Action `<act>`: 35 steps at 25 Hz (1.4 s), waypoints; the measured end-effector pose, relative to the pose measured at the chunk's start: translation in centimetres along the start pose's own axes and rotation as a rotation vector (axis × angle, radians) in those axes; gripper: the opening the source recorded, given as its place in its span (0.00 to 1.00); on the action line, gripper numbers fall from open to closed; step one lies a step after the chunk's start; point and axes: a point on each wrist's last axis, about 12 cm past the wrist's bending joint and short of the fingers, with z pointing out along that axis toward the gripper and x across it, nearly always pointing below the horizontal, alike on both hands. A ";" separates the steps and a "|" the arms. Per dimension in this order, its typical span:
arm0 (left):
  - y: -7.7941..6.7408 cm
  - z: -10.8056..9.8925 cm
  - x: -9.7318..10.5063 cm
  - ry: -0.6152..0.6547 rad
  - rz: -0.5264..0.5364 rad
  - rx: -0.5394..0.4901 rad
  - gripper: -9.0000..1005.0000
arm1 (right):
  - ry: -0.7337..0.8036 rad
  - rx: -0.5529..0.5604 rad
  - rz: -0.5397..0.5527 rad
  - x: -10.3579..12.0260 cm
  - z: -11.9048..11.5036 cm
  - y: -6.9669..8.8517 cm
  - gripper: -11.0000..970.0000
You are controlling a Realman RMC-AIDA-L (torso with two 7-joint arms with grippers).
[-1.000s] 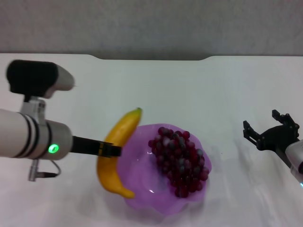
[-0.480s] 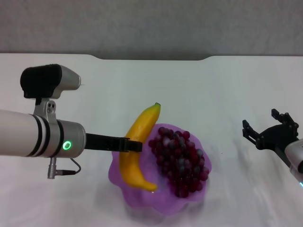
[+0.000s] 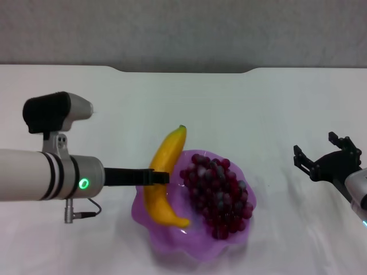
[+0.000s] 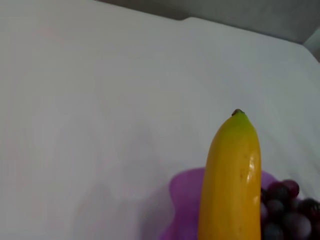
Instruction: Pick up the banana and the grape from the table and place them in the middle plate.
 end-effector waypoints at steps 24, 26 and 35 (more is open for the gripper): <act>0.3 -2.3 -0.3 -0.161 0.068 -0.057 0.83 | 0.000 0.000 -0.001 0.0 0.0 0.0 0.91; 1.4 -4.1 -0.4 -0.292 0.097 -0.122 0.89 | -0.005 -0.002 0.000 -0.1 0.1 0.1 0.91; 6.9 -5.2 2.9 -0.729 0.180 -0.575 0.89 | -0.011 -0.008 -0.002 -0.4 0.3 0.2 0.91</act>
